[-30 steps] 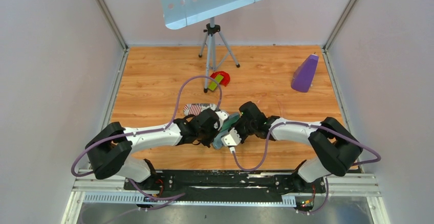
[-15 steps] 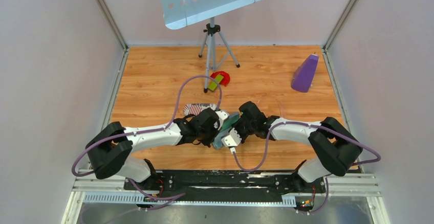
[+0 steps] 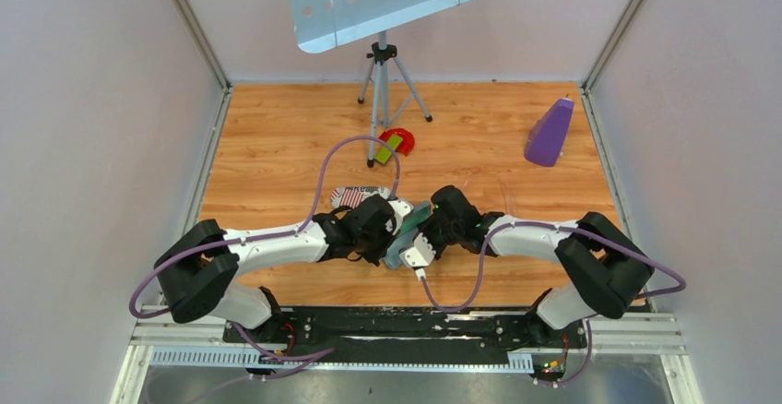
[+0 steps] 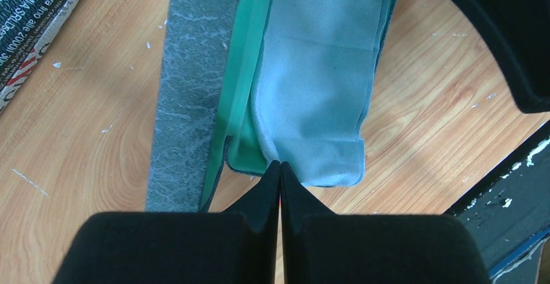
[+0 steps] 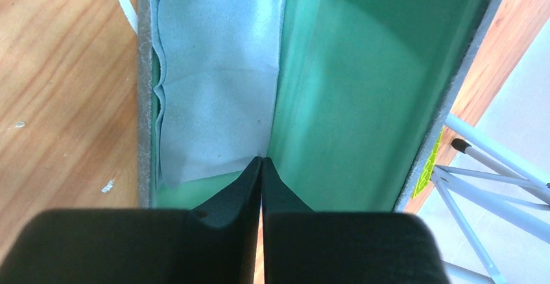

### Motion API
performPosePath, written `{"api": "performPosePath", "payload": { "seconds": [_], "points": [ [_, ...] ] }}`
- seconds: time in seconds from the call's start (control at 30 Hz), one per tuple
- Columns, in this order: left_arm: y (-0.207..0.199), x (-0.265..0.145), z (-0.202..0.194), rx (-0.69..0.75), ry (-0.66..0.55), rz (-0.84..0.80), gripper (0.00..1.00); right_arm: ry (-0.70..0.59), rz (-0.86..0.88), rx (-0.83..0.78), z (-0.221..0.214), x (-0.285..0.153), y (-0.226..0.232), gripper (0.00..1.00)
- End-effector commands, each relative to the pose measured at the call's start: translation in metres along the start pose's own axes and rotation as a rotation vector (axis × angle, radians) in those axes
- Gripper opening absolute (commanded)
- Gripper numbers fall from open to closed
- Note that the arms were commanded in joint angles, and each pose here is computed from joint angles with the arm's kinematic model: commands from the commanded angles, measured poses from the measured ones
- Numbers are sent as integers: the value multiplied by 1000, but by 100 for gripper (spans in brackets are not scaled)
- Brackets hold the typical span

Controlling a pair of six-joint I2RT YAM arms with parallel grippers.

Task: Organize the sunglasses
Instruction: Place the glasses cleaning cloth in the sunglasses case.

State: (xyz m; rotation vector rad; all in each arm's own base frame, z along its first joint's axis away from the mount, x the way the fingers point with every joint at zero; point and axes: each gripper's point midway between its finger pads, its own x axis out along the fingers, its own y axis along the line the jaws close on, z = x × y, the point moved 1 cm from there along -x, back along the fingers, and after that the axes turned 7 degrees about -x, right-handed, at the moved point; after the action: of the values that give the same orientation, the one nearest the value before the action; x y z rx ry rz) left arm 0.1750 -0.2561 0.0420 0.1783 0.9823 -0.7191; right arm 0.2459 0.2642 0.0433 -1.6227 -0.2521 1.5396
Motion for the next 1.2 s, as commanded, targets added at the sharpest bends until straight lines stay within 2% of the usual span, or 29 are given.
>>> {"api": "performPosePath", "payload": {
  "seconds": [0.0,0.27,0.73,1.17],
  "points": [
    [3,2,0,3,5,6,0,19,46,8,3,-6,10,4],
    [2,-3,4,2,-17,-2,0,29,109,33,6,-16,29,0],
    [-11,0,24,-2,-31,-40,0,86,68,101,-8,-27,17,0],
    [-23,-21,39,-47,-99,-88,0,99,68,177,-1,-58,7,0]
  ]
}}
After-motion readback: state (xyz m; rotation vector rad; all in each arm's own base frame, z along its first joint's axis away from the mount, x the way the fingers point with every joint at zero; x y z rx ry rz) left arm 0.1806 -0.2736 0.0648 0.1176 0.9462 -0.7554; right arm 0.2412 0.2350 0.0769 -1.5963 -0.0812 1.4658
